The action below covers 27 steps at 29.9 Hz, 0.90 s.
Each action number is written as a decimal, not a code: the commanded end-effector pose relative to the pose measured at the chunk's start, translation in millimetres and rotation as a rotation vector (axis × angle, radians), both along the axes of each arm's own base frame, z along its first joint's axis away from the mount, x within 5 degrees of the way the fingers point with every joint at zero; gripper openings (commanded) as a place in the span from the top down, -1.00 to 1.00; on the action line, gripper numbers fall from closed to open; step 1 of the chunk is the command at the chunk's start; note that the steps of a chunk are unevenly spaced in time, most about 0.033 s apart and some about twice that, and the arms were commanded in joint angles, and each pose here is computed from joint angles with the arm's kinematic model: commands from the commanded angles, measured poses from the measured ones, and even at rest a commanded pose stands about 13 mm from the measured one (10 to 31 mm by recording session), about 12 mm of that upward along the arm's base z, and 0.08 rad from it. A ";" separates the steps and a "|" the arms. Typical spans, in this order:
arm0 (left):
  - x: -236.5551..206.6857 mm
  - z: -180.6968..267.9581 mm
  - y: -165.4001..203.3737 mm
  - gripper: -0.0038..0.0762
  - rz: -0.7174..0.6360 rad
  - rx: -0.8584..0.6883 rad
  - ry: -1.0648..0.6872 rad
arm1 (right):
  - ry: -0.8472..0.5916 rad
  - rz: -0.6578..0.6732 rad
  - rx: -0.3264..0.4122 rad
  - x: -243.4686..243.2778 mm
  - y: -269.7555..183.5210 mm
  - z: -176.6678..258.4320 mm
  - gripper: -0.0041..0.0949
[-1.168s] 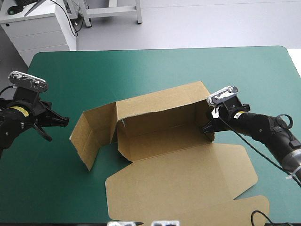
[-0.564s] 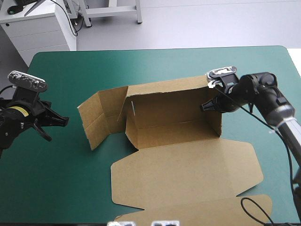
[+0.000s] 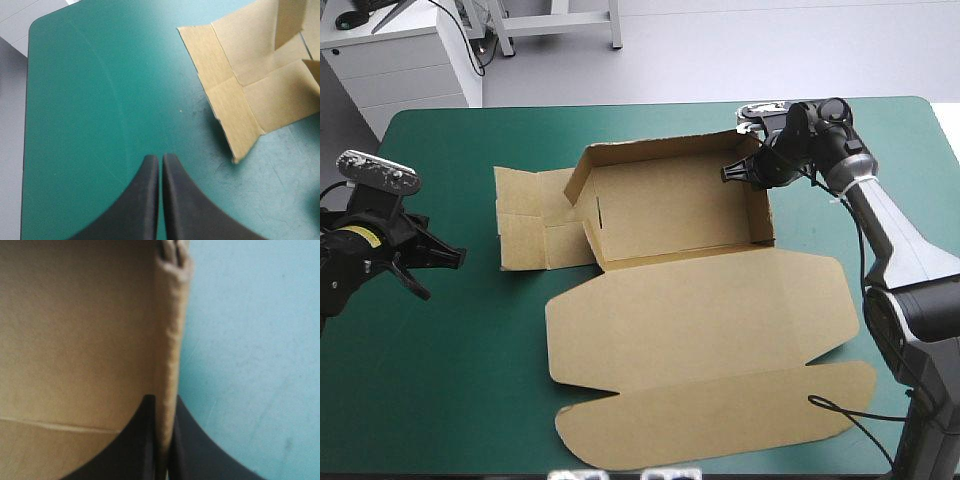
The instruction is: Fold the box
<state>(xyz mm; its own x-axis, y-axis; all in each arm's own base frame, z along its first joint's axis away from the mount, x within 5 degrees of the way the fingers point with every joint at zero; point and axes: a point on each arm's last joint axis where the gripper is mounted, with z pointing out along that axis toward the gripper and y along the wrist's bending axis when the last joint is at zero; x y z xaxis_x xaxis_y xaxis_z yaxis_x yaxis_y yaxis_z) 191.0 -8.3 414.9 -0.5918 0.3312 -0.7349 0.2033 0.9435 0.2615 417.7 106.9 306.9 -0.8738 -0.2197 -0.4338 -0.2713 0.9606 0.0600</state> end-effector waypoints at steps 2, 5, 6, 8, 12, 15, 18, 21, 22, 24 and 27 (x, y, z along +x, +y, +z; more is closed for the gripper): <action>-3.0 14.8 -0.2 0.88 0.003 -0.023 -0.099 | -0.024 -0.033 -0.003 2.2 -4.3 3.2 0.89; -3.0 14.8 -0.2 0.88 0.006 -0.026 -0.099 | -0.065 -0.039 0.011 4.3 -3.7 9.4 0.66; -3.0 14.8 -0.2 0.88 0.006 -0.026 -0.099 | -0.067 -0.043 0.014 4.4 -3.6 11.4 0.57; -3.0 14.8 -0.2 0.88 0.006 -0.026 -0.099 | -0.071 -0.037 0.010 3.6 -4.0 16.5 0.28; -3.0 14.8 -0.2 0.88 0.006 -0.026 -0.099 | -0.084 -0.024 -0.014 1.3 -6.2 28.5 -0.24; -3.0 14.8 -0.2 0.88 0.006 -0.026 -0.099 | -0.087 -0.024 -0.035 -3.5 -9.0 40.2 -0.36; -3.0 14.8 -0.2 0.88 0.006 -0.026 -0.099 | -0.062 -0.023 -0.067 -10.7 -12.8 48.7 -0.36; -3.0 14.8 -0.2 0.88 0.006 -0.026 -0.099 | -0.063 -0.018 -0.075 -14.3 -14.1 53.1 -0.36; -3.0 14.8 -0.2 0.88 0.006 -0.026 -0.099 | -0.065 -0.018 -0.075 -14.2 -14.1 53.2 -0.36; -2.8 14.9 -0.2 0.88 0.006 -0.027 -0.101 | -0.077 -0.019 -0.072 -12.5 -13.7 52.9 -0.36; -2.4 15.6 -0.3 0.88 0.005 -0.027 -0.110 | -0.061 -0.019 -0.051 -7.9 -10.6 45.3 -0.36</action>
<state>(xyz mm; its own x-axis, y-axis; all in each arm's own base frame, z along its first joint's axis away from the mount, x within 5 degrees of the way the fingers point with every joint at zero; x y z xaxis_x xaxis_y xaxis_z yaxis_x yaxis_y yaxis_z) 191.1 -8.3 415.1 -0.5908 0.3244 -0.7387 0.1985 0.9459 0.2566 415.8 98.4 324.0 -0.8911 -0.2356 -0.3878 -0.2518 0.9677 -0.0093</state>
